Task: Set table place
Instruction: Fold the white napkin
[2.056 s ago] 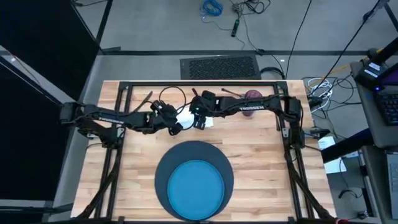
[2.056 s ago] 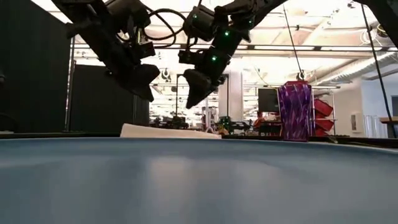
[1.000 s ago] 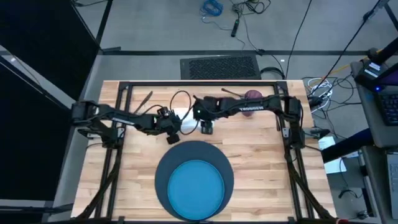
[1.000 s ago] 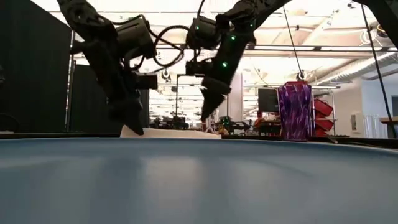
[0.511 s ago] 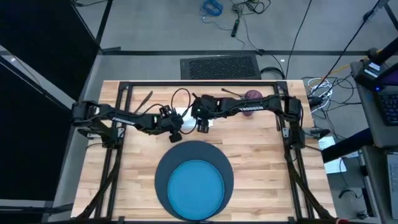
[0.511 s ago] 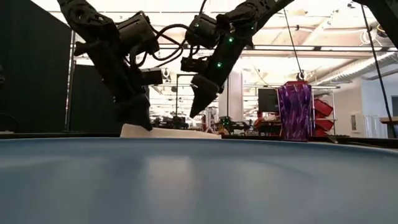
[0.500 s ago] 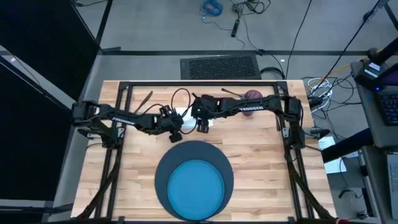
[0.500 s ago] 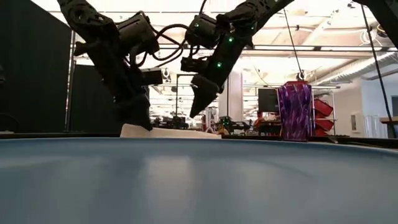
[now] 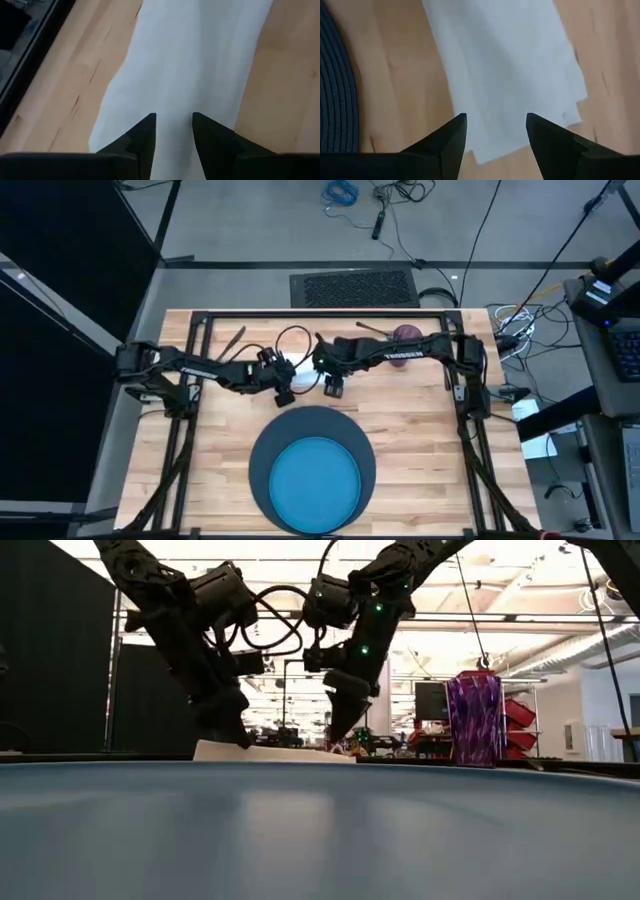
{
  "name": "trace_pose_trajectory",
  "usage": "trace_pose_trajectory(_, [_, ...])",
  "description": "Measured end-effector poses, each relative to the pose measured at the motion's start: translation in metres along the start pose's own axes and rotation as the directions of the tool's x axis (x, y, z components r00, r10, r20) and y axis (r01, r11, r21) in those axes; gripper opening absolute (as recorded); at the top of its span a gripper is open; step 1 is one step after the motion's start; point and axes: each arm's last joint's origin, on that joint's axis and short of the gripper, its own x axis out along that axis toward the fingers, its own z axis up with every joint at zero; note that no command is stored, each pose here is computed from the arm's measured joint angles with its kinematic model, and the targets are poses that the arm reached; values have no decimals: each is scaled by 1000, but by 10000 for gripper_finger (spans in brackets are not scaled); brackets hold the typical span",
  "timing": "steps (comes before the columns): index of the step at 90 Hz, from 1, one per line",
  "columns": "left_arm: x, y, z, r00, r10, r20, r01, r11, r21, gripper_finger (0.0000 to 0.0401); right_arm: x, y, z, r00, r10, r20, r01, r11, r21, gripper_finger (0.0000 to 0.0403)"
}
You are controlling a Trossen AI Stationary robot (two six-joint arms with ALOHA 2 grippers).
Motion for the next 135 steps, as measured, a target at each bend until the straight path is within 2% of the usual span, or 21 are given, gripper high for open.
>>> trace_pose_trajectory(15, [0,0,-1,1000,-23,-10,24,1000,2,114,13,-1,-14,1000,7,-23,-6,1000,27,192])
trace_pose_trajectory(32, [0,0,0,1000,-24,-3,24,1000,-9,114,25,1,-19,995,95,20,-96,994,60,192])
trace_pose_trajectory(48, [0,0,-1,1000,-24,-8,24,998,-52,114,35,3,-24,995,99,-20,-97,994,57,182])
trace_pose_trajectory(59, [0,0,-1,1000,-24,-9,24,998,-52,114,36,4,-24,995,99,-20,-97,994,55,135])
trace_pose_trajectory(71, [0,0,-1,1000,-24,-9,24,998,-53,114,34,3,-22,996,91,-2,-91,995,43,37])
trace_pose_trajectory(76, [0,0,0,1000,-24,-7,24,998,-53,114,32,2,-21,996,93,9,-93,995,27,13])
trace_pose_trajectory(101, [0,0,-1,1000,-24,-12,23,997,-77,114,10,-2,4,994,93,56,-94,995,20,3])
trace_pose_trajectory(119, [0,0,-5,998,-22,-51,18,997,-78,114,-2,-4,0,991,98,-87,-97,995,17,1])
trace_pose_trajectory(135, [0,0,-6,998,-21,-64,16,997,-80,114,-2,2,-7,980,117,-159,-100,988,116,1])
